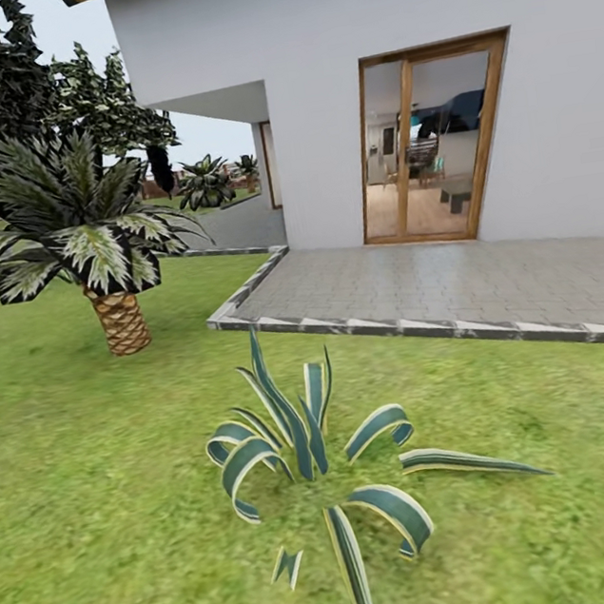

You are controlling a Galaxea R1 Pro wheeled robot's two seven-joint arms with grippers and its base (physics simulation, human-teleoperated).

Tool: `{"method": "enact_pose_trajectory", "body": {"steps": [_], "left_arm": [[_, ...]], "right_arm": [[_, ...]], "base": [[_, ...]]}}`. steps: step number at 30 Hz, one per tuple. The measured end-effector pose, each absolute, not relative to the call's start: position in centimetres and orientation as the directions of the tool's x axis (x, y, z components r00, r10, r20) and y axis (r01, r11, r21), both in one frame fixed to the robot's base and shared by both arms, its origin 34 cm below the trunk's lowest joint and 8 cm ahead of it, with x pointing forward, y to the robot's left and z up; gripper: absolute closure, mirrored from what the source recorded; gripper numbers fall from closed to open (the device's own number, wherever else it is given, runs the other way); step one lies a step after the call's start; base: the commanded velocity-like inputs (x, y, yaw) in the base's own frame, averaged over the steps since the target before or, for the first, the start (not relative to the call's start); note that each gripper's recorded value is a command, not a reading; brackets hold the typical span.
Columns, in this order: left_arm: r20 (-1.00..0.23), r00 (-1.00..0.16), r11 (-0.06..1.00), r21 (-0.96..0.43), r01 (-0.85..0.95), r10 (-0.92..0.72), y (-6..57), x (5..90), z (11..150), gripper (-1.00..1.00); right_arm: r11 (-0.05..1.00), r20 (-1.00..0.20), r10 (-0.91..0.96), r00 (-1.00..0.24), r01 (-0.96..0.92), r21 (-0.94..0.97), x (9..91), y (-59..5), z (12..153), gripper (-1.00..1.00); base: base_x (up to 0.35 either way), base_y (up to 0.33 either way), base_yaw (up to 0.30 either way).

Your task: Take the three Easter eggs out of the wicker basket on the lawn in the garden, then place them on the lawn next to a single tree (choose any tree) so that all three eggs are next to the same tree and none are left in the basket.

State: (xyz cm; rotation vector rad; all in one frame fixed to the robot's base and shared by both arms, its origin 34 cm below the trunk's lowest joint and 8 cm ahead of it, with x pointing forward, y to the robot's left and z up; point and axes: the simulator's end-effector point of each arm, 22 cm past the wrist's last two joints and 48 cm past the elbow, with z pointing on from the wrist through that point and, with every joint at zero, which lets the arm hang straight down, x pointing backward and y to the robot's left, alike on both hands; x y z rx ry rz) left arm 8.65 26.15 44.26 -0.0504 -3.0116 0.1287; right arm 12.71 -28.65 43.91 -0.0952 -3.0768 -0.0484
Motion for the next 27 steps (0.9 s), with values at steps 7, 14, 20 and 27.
{"method": "enact_pose_trajectory", "body": {"steps": [7, 14, 20, 27], "left_arm": [[0.129, -0.991, 0.996, -0.087, 0.030, 0.041, 26.15, 8.50, 44.28, -1.00], [0.131, -0.991, 0.996, -0.088, 0.029, 0.040, 26.13, 8.42, 44.30, -1.00], [0.131, -0.991, 0.996, -0.088, 0.029, 0.041, 26.13, 8.42, 44.30, -1.00], [0.131, -0.991, 0.996, -0.088, 0.029, 0.040, 26.14, 8.42, 44.30, -1.00]], "right_arm": [[0.998, 0.068, 0.061, -0.996, 0.063, 0.029, 12.56, -28.65, 43.91, -1.00], [0.998, 0.071, 0.061, -0.996, 0.063, 0.029, 12.48, -28.64, 43.91, -1.00], [0.998, 0.071, 0.061, -0.996, 0.063, 0.030, 12.47, -28.64, 43.92, -1.00], [0.998, 0.072, 0.060, -0.996, 0.063, 0.031, 12.42, -28.54, 43.92, -1.00]], "base": [[0.000, 0.133, -0.290], [0.000, 0.275, -0.100], [0.000, 0.337, -0.005], [0.000, 0.340, -0.003]]}}
